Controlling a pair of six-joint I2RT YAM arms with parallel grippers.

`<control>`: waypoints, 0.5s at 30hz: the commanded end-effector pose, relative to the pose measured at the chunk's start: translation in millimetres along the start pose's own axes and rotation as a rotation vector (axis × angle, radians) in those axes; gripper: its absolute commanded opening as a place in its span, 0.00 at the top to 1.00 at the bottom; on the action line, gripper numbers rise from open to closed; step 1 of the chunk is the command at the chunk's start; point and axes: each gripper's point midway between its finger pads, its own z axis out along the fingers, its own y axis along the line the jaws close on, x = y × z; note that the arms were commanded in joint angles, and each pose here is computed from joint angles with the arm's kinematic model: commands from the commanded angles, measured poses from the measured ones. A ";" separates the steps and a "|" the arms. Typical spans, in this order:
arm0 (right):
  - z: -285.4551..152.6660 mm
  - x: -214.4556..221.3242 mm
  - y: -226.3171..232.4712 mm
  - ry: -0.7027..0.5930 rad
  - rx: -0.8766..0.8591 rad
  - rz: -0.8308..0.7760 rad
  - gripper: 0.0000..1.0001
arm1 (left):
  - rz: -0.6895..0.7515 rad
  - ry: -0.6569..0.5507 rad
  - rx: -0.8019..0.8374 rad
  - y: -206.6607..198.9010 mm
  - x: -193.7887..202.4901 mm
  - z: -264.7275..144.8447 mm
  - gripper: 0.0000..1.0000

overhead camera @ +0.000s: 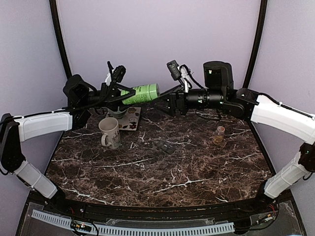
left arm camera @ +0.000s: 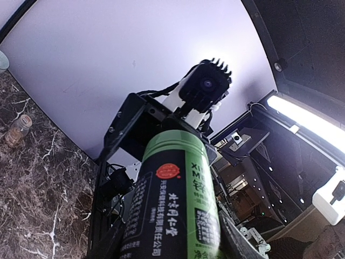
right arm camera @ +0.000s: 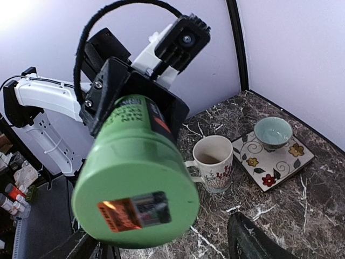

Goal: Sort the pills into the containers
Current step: Unscrew the lid of the pill bottle.

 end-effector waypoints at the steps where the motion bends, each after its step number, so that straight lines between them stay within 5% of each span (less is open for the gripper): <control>1: 2.0 5.5 -1.9 0.013 -0.011 0.037 0.21 | 0.149 -0.009 0.037 -40.8 -0.8 -1.8 1.00; 15: -6.4 -11.4 9.3 -0.039 -0.069 0.192 0.18 | 0.228 -0.100 -0.132 -38.3 -8.5 -11.7 1.00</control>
